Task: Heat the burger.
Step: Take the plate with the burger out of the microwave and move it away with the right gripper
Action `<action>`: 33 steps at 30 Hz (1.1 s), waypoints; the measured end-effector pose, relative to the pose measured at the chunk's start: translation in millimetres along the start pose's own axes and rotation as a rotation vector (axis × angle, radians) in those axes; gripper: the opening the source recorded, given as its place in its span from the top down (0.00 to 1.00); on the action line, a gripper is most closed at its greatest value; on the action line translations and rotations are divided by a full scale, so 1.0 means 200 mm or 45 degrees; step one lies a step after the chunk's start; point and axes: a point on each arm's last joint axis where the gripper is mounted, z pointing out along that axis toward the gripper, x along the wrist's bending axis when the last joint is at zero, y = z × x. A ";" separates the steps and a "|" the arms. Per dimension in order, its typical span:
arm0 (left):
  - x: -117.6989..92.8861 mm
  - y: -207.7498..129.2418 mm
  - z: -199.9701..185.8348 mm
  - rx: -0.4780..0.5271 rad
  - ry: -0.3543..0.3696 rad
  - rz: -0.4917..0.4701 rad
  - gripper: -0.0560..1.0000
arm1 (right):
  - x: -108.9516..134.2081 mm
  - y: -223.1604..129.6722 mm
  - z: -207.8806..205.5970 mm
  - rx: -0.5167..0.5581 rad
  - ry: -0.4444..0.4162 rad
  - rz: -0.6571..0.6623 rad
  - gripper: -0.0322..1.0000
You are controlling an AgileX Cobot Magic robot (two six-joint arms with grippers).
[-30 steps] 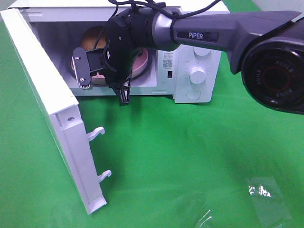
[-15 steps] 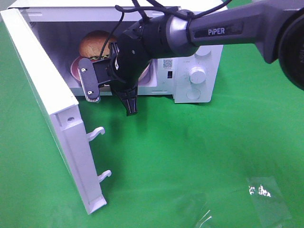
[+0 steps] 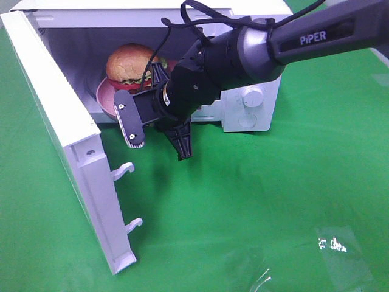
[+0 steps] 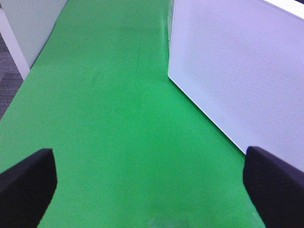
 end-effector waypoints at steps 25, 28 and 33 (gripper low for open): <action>0.00 0.00 0.00 0.000 0.000 0.000 0.01 | 0.11 -0.02 -0.23 -0.059 -0.064 -0.138 0.89; 0.00 0.00 0.00 0.000 0.000 0.000 0.01 | 0.14 -0.03 -0.27 -0.073 -0.064 -0.148 0.89; 0.00 0.00 0.00 0.000 0.000 0.000 0.01 | 0.18 -0.04 -0.34 -0.087 -0.063 -0.154 0.89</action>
